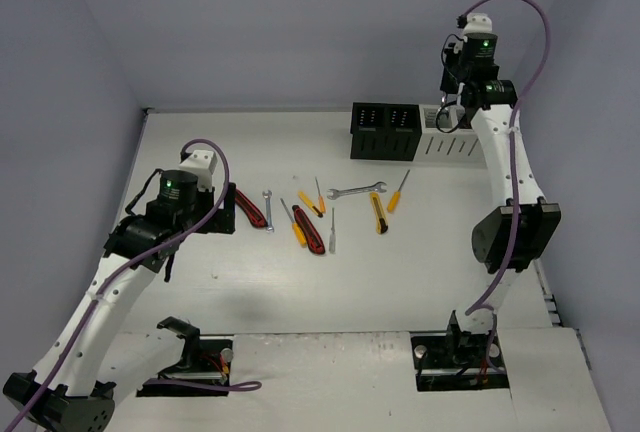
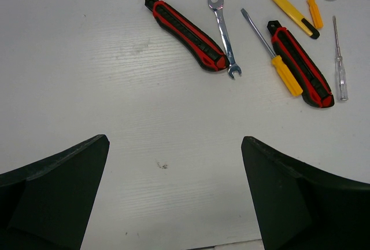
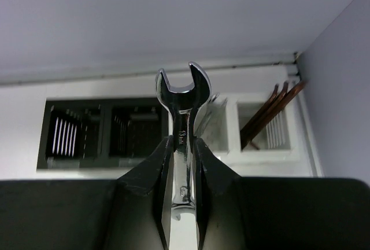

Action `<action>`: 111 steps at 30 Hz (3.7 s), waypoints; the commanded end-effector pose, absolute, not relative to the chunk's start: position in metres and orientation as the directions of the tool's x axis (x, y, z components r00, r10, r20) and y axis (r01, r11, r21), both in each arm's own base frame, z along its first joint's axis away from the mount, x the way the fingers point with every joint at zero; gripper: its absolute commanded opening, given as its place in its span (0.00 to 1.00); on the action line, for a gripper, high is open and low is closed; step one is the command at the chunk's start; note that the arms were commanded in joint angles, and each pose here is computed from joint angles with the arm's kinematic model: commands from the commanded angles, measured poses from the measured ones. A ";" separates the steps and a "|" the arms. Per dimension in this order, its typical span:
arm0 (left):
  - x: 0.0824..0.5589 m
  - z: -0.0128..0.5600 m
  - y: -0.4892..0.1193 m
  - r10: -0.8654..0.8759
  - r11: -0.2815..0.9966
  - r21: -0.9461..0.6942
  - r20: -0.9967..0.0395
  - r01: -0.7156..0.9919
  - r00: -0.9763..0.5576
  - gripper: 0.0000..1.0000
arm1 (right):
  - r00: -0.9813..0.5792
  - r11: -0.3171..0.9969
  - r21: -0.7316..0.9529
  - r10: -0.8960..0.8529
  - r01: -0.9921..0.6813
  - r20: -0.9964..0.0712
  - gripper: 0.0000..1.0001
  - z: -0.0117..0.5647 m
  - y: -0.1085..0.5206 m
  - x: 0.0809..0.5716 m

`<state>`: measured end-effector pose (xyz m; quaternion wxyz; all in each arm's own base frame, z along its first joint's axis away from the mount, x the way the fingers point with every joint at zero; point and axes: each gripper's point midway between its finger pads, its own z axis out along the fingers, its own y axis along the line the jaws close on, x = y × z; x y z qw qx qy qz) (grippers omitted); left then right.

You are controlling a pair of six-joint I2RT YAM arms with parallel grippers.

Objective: Sort the tools into containers

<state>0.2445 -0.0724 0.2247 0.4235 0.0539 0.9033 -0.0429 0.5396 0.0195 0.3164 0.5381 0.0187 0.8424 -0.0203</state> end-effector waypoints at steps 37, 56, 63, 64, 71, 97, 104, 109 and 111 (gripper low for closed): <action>0.265 0.256 -0.067 0.064 0.994 0.006 -0.826 0.106 -0.560 0.97 | -0.176 0.998 0.039 0.031 -0.041 -0.984 0.57 0.299 0.016 0.579; 0.257 0.256 -0.071 0.068 0.990 -0.013 -0.833 0.142 -0.549 0.97 | -0.550 0.798 0.026 -0.390 -0.602 -0.738 0.68 0.144 0.194 0.446; 0.253 0.255 -0.072 0.061 0.989 -0.025 -0.835 0.148 -0.548 0.97 | -0.610 0.791 0.041 -0.437 -0.611 -0.661 0.69 0.091 0.198 0.447; 0.252 0.255 -0.071 0.060 0.989 -0.026 -0.836 0.148 -0.546 0.97 | -0.615 0.790 0.042 -0.441 -0.611 -0.653 0.69 0.086 0.199 0.448; 0.246 0.254 -0.070 0.048 0.989 -0.037 -0.840 0.144 -0.541 0.97 | -0.658 0.796 0.060 -0.453 -0.602 -0.602 0.69 0.048 0.201 0.457; 0.253 0.247 -0.078 0.041 0.986 -0.058 -0.822 0.155 -0.568 0.97 | -0.878 0.951 0.125 -0.206 -0.284 -0.433 0.61 0.017 0.160 0.364; 0.255 0.249 -0.079 0.043 0.985 -0.059 -0.824 0.162 -0.564 0.97 | -0.872 0.954 0.116 -0.199 -0.277 -0.448 0.61 0.029 0.175 0.347; 0.253 0.250 -0.079 0.044 0.985 -0.058 -0.828 0.163 -0.559 0.97 | -0.854 0.941 0.091 -0.251 -0.325 -0.457 0.61 0.037 0.186 0.353; 0.252 0.250 -0.078 0.043 0.985 -0.057 -0.829 0.162 -0.558 0.97 | -0.840 0.932 0.040 -0.306 -0.361 -0.447 0.61 0.037 0.184 0.363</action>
